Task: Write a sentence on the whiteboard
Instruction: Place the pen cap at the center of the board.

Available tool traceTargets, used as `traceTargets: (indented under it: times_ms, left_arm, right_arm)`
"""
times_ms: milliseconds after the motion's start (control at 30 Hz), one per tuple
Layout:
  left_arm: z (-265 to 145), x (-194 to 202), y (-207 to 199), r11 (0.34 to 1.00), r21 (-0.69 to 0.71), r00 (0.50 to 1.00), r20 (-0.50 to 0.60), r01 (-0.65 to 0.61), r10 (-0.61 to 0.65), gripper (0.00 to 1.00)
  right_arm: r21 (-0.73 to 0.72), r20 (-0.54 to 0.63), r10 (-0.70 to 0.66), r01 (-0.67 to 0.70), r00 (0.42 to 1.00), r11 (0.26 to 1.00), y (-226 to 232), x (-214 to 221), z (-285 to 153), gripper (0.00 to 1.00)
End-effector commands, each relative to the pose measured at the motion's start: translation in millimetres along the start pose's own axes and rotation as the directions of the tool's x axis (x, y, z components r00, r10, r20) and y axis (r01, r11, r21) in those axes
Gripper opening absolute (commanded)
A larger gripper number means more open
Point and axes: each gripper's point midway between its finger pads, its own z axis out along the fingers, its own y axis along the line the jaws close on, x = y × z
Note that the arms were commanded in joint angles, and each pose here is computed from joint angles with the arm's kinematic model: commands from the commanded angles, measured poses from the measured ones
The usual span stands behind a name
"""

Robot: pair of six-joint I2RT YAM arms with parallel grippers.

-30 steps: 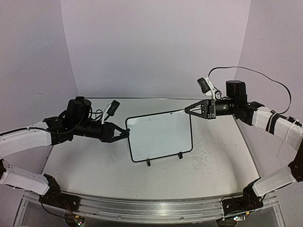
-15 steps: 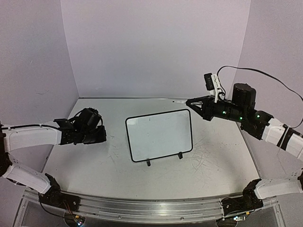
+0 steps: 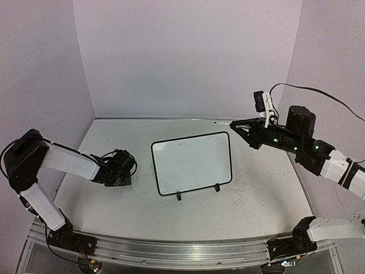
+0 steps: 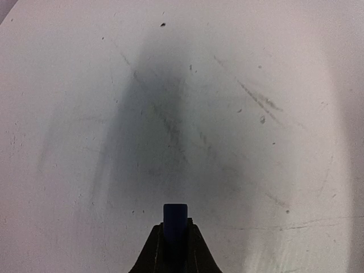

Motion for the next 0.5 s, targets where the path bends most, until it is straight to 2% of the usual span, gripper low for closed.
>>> traceTargets:
  times_ms: [0,167,467]
  left_arm:
    - [9.3,3.6,8.2,0.998,-0.034,0.997,0.043,0.058,-0.056,0.08]
    - [12.7,11.8,13.1,0.997,-0.045,0.998,0.032,0.059,-0.058,0.13]
    - [1.6,10.8,13.9,0.995,-0.003,0.995,0.033,0.096,-0.096,0.41]
  right_arm:
    - [0.029,0.076,-0.032,0.029,0.997,0.999,1.6,-16.1,-12.0,0.0]
    - [0.091,0.063,-0.043,0.037,0.997,0.995,-10.3,-7.6,-12.9,0.0]
    - [0.128,0.053,-0.061,0.054,0.997,0.99,-19.2,-10.2,-4.7,0.0]
